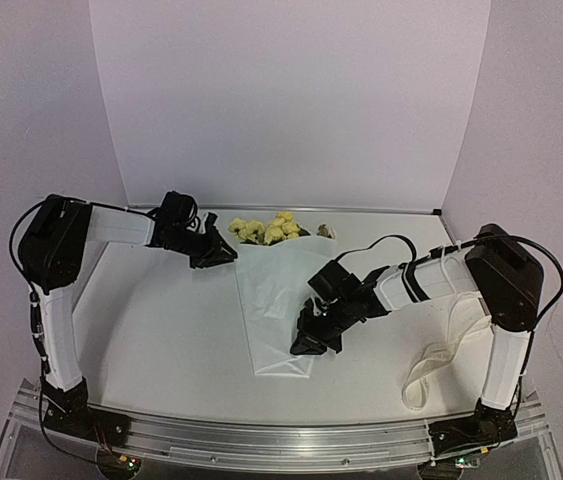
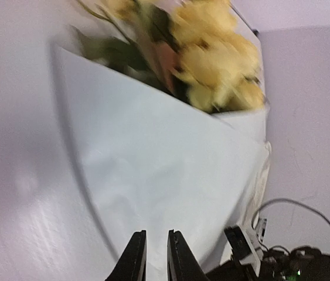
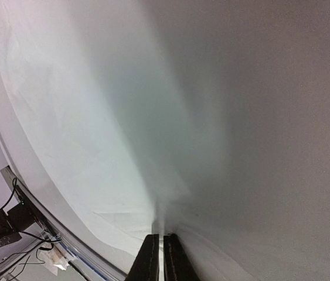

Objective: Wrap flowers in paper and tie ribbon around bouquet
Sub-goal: Press the fold line on the folded wrapping paper.

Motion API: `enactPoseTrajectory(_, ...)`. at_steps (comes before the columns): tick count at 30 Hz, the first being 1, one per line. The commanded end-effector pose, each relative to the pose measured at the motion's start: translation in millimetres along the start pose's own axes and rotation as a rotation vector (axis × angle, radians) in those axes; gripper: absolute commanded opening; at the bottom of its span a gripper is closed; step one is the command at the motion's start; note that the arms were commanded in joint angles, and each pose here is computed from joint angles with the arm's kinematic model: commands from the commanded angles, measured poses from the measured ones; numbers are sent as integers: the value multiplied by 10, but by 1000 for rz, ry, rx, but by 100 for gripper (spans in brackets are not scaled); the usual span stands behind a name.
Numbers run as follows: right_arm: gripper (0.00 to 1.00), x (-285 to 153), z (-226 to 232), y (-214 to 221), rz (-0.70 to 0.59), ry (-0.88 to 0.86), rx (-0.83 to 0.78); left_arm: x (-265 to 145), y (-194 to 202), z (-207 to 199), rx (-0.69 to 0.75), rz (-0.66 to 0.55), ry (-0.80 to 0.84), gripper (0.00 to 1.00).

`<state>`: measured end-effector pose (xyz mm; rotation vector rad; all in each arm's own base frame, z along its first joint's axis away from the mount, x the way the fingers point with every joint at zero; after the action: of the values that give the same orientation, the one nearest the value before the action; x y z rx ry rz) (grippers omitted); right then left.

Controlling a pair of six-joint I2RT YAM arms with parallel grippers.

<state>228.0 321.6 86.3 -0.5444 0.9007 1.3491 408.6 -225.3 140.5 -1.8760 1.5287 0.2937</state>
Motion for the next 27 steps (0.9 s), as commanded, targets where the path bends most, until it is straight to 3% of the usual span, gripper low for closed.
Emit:
enactPoseTrajectory(1,4,-113,-10,-7,-61,51,-15,-3,695,-626,115,111,115,14)
enactPoseTrajectory(6,4,-153,1,5,-66,49,-28,123,1333,-745,153,267,170,12)
enactPoseTrajectory(11,4,-178,16,5,-69,48,-42,327,1714,-748,175,393,185,10)
enactPoseTrajectory(27,5,-308,-131,91,-93,84,-73,540,1993,-391,78,449,49,8)
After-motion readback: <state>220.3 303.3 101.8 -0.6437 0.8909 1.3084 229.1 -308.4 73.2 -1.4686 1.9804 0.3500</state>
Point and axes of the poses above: each gripper's point midway between its finger pads, its own x axis out along the fingers, its own z axis along the line the jaws close on, y = z × x, the point moved 9 cm from there along -x, back along the fingers, and after that the axes turned 8 degrees about x, right-handed, at the moved point
